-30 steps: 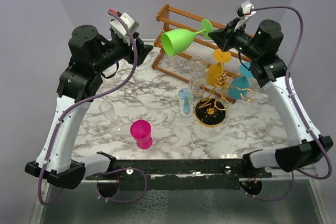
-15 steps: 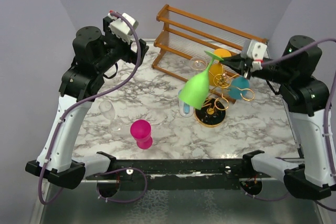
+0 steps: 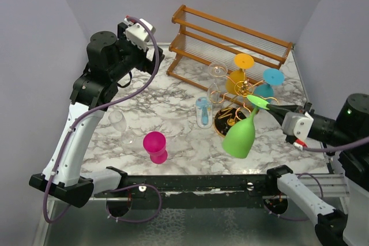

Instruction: Place the wine glass upside down on the wine glass rack

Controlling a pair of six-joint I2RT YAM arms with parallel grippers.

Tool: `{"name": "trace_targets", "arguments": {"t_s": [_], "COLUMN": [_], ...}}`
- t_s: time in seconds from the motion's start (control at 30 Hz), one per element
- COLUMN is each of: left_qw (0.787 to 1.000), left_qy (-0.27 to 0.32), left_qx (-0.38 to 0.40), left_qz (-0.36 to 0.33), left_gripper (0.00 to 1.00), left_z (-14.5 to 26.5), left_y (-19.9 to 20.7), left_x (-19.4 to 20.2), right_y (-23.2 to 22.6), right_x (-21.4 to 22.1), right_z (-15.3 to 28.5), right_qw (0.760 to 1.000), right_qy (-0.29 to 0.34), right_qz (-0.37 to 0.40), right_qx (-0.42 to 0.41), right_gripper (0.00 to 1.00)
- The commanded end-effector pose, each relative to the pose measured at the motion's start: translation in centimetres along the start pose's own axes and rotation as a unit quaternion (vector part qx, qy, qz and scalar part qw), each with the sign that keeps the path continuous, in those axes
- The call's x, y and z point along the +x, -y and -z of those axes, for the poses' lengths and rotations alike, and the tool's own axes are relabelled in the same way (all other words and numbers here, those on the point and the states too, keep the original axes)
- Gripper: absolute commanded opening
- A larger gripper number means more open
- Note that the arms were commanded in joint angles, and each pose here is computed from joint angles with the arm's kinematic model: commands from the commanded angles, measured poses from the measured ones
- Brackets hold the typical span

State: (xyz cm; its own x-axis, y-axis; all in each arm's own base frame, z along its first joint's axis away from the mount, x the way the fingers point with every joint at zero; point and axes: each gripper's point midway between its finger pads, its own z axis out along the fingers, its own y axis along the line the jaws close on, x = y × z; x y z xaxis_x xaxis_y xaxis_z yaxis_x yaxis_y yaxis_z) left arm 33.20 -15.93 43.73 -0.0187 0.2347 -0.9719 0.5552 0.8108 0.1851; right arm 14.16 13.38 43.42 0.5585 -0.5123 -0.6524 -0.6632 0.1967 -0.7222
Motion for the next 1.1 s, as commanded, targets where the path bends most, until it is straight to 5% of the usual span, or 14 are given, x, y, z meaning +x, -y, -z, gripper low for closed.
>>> {"name": "trace_targets", "arguments": {"t_s": [0.0, 0.53, 1.07], "left_qw": [1.0, 1.0, 1.0], "left_qy": [0.007, -0.001, -0.001], "left_qx": [-0.012, 0.002, 0.018], "left_qz": [-0.009, -0.008, -0.01], "left_gripper": [0.95, 0.95, 0.95], "left_z": [0.0, -0.8, -1.0], "left_y": [-0.6, -0.5, 0.0], "left_x": [-0.2, 0.7, 0.7], "right_y": [-2.2, -2.1, 0.3], "right_x": [2.6, 10.5, 12.1], "right_z": [2.4, 3.1, -0.2], "right_qw": [0.997, 0.972, 0.972], "right_qy": [-0.077, -0.228, -0.231], "right_qz": [0.005, -0.003, 0.02], "right_qx": [0.014, 0.058, 0.036], "right_gripper": [0.01, 0.01, 0.01]}}
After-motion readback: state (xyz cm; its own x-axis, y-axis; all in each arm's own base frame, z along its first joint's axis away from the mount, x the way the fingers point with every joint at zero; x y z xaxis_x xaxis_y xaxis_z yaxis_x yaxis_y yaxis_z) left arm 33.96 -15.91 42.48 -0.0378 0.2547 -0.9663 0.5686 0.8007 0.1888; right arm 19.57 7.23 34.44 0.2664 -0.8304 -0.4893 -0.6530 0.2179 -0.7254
